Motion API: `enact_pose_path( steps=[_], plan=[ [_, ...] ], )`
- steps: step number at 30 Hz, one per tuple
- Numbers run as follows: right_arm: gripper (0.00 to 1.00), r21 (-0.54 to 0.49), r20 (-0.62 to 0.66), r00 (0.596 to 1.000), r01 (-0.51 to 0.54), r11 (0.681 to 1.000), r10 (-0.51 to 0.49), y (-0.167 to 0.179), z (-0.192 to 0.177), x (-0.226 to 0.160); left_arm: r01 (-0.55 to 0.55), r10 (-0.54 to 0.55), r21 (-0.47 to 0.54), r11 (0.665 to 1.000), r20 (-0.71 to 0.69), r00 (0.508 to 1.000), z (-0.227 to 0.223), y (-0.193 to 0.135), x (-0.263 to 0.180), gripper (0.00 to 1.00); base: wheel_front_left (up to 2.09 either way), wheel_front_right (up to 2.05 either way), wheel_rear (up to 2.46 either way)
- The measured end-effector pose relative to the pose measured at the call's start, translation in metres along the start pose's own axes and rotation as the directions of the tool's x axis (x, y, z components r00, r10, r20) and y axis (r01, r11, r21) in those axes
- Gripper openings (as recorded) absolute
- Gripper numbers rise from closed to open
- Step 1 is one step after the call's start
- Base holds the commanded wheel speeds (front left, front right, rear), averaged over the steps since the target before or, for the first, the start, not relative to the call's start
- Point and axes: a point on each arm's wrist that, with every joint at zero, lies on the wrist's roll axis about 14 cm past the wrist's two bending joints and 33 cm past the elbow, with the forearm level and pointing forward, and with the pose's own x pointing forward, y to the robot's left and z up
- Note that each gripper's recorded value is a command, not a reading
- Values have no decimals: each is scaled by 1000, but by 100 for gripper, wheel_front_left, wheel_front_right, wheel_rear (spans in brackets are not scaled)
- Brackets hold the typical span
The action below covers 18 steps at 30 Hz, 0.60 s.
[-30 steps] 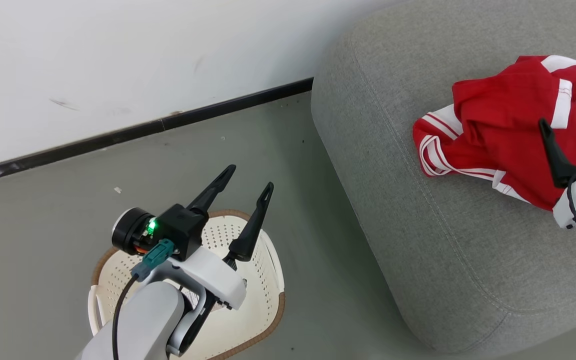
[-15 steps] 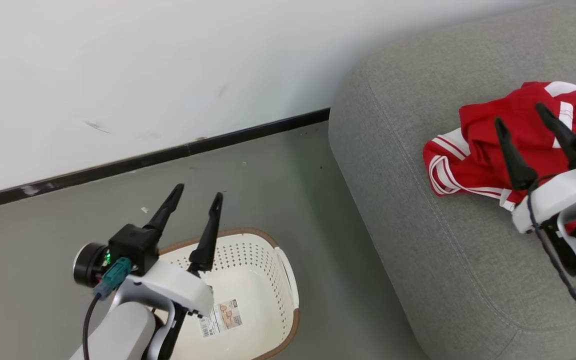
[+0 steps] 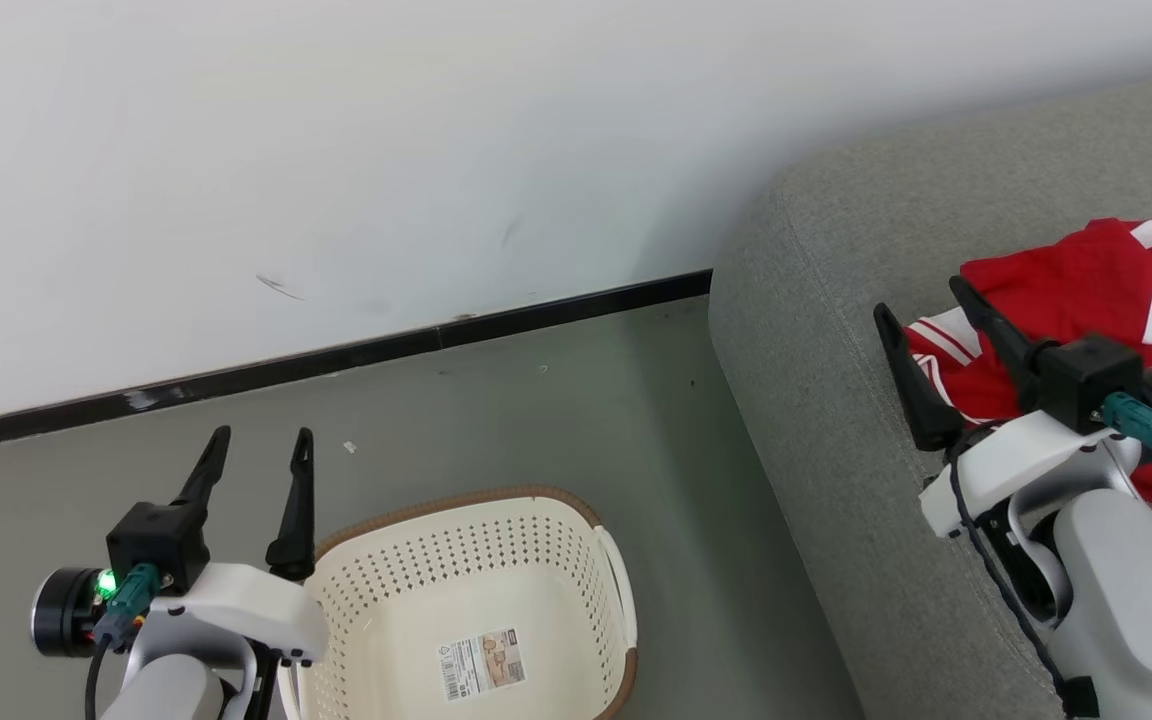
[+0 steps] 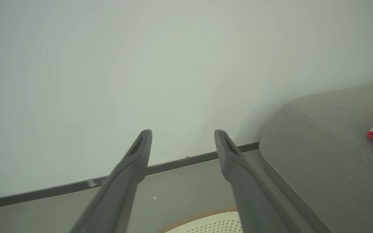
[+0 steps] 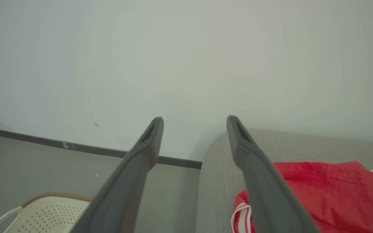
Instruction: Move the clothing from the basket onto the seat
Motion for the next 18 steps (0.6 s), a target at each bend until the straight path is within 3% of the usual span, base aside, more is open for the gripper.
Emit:
enact_pose_path(
  steps=[18],
  plan=[
    [100,93,-5,998,-65,994,66,57,-6,-23,-212,210,46,976,27,977,13,62,-50,100,0,0,0]
  ],
)
